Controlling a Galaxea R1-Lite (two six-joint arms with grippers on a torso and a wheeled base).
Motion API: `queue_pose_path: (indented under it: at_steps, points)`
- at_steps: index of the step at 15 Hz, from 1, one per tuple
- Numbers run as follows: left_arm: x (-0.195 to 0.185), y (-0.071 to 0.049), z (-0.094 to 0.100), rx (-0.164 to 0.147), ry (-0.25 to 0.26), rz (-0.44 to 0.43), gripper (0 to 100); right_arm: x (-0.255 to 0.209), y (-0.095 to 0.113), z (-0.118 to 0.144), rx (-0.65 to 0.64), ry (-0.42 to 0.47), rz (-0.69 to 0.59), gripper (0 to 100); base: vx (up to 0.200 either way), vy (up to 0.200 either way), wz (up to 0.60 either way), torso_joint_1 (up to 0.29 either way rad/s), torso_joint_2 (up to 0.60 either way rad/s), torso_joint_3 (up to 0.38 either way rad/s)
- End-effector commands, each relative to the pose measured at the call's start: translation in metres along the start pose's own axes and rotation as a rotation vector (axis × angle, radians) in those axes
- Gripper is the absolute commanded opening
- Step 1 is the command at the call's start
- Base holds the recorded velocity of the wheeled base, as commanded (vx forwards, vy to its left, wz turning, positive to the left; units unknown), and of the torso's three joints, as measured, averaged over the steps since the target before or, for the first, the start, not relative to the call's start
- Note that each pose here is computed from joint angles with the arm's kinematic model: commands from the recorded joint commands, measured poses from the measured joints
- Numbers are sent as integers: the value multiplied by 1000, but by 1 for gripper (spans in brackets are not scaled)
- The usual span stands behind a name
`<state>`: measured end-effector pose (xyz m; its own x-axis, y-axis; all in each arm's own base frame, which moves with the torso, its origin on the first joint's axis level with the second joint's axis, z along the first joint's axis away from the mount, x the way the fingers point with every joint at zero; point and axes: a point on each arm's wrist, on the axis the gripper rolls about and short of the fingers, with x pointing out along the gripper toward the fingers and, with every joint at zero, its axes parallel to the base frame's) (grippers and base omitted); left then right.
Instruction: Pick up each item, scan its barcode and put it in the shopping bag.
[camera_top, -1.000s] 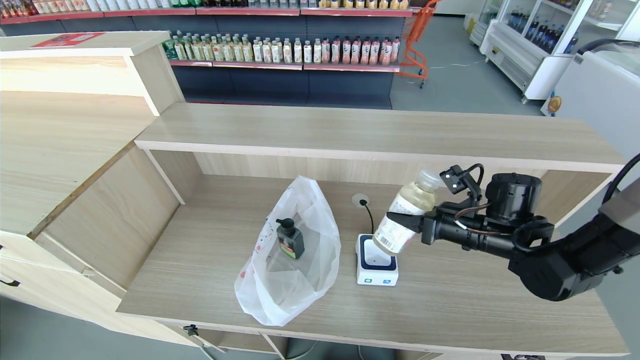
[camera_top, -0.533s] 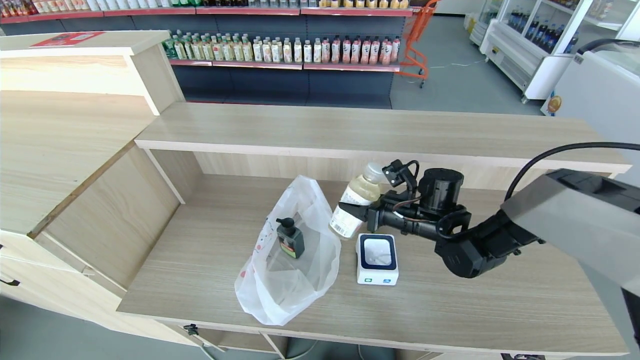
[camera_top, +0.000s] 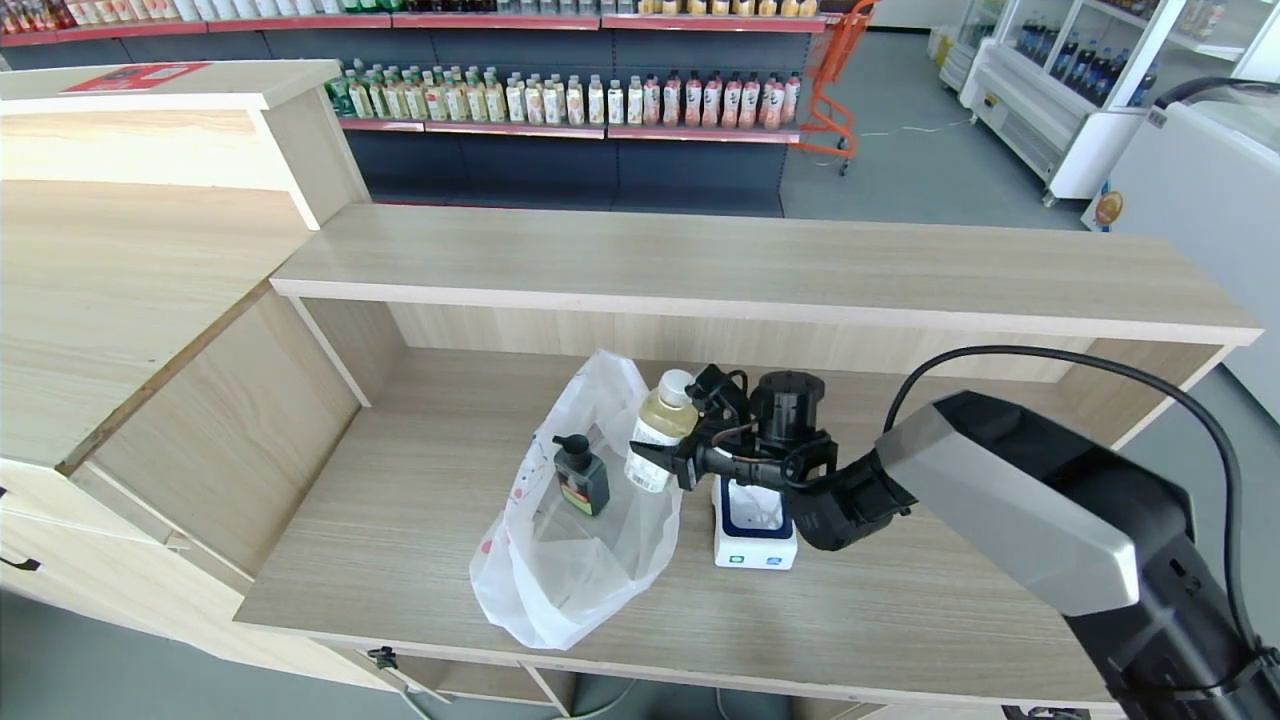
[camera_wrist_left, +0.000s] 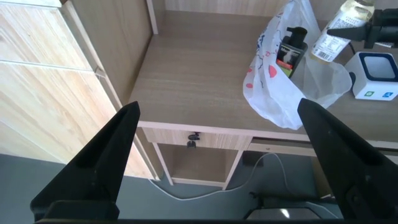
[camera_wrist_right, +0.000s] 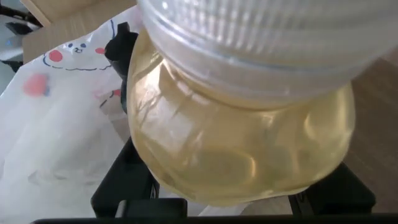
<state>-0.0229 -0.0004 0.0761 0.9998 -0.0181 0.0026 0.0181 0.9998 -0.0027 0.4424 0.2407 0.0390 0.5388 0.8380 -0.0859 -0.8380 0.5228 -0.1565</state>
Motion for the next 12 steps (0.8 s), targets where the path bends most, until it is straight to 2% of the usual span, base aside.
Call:
queue_pose_path:
  at_steps: [1, 8, 9, 12]
  points:
    - [0, 0, 0, 0, -1, 0, 100, 9, 1, -21, 5, 18, 7, 0, 0, 0, 0, 0, 0, 0]
    - [0, 0, 0, 0, -1, 0, 100, 16, 9, -23, -22, 11, 27, 0, 0, 0, 0, 0, 0, 0]
    - [0, 0, 0, 0, -1, 0, 100, 16, 9, -24, -38, 16, 29, 100, 0, 0, 0, 0, 0, 0]
    - [0, 0, 0, 0, -1, 0, 100, 13, 11, -23, -39, 18, 29, 100, 0, 0, 0, 0, 0, 0]
